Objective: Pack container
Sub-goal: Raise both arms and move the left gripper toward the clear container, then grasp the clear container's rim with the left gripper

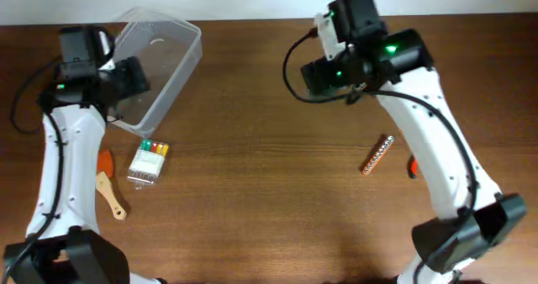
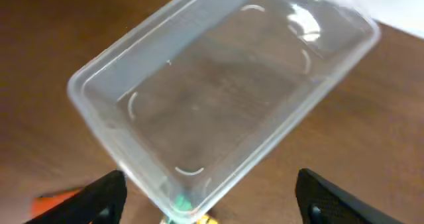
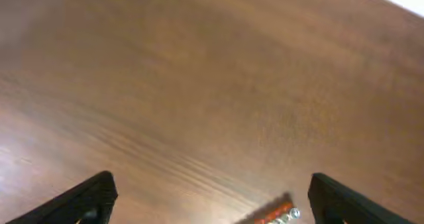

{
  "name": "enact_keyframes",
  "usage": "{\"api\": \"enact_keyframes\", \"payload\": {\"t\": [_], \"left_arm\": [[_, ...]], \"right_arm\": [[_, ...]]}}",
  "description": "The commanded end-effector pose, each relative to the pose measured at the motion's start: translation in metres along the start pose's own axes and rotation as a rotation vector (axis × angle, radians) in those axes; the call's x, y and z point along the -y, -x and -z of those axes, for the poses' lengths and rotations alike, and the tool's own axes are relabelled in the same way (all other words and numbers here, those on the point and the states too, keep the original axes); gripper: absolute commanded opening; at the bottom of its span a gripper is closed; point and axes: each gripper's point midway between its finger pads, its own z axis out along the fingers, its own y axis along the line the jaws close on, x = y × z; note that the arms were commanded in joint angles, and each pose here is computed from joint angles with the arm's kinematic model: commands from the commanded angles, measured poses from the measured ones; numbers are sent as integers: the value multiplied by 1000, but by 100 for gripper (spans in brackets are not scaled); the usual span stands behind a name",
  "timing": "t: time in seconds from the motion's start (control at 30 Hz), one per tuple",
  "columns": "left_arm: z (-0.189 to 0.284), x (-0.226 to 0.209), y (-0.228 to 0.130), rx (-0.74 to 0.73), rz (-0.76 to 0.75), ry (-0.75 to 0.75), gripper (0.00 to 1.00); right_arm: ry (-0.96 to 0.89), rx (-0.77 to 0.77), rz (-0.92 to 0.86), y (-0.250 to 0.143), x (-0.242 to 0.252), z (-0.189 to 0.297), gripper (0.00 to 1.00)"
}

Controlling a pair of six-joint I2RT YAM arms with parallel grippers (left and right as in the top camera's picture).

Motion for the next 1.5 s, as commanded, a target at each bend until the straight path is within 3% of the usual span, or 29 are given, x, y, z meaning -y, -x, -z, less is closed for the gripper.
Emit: {"api": "enact_keyframes", "payload": {"t": [0.0, 0.13, 0.17, 0.2, 0.23, 0.27, 0.47, 0.77, 1.0, 1.3, 1.4, 1.47], "left_arm": [[-1, -16, 0, -20, 194, 15, 57], [-14, -34, -10, -70, 314, 55, 29], [-18, -36, -13, -85, 331, 61, 28], [-27, -42, -22, -127, 351, 69, 29], [-35, -47, -29, -161, 363, 76, 47], [-43, -51, -37, -197, 375, 79, 49], [-72, -72, -71, -343, 491, 121, 53], [-83, -68, -58, -293, 519, 78, 54], [-90, -66, -54, -280, 579, 69, 52], [-112, -59, -75, -367, 601, 45, 49], [-113, -60, -75, -365, 600, 46, 28], [-113, -60, -75, -364, 600, 48, 28]], "right_arm": [[-27, -27, 10, -2, 4, -4, 85], [-27, -30, 10, -3, 4, -4, 80], [-27, -33, 10, -4, 4, -4, 80], [-26, -41, 11, -6, 4, -4, 80], [-26, -41, 11, -6, 4, -4, 80], [-28, -41, 9, -6, 5, -4, 81], [-40, -58, -20, -11, 19, -5, 86], [-48, -80, -46, -18, 31, -5, 87], [-46, -89, -45, -20, 30, -5, 87], [-45, -102, -45, -23, 30, -4, 88], [-44, -105, -45, -24, 30, -4, 88], [-44, -106, -45, -24, 30, -4, 88]]}}
